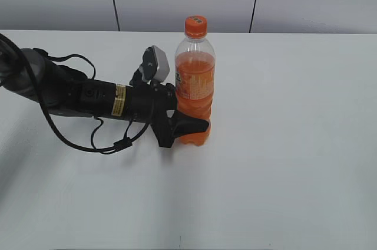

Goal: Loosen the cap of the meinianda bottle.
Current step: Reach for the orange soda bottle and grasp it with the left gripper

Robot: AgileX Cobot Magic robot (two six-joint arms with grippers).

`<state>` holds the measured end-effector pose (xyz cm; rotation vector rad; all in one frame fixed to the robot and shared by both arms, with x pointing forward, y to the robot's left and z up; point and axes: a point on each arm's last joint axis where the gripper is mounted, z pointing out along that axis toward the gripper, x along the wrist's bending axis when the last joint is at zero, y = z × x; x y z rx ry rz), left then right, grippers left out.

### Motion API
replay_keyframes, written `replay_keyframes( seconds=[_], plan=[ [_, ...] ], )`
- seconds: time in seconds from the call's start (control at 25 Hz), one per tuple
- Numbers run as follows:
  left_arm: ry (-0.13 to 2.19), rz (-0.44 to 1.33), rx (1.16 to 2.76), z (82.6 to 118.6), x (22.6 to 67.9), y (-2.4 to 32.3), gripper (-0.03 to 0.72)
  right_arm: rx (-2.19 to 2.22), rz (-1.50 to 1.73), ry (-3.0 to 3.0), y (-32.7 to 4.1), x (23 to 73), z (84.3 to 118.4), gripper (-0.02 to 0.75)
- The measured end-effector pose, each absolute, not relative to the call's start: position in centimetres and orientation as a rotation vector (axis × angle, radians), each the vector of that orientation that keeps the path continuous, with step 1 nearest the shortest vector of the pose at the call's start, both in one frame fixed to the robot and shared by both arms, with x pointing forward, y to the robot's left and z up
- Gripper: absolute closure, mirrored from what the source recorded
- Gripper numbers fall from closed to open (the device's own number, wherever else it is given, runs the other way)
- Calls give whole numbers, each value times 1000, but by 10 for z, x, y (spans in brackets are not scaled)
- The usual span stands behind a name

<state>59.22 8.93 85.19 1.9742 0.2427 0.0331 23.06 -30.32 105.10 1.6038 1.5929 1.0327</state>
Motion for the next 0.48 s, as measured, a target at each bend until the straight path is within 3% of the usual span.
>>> replay_keyframes(
  seconds=[0.48],
  plan=[
    [245,34,1967,852,592,89,277,1604,1033,1593,-303,231,1051,150]
  ],
)
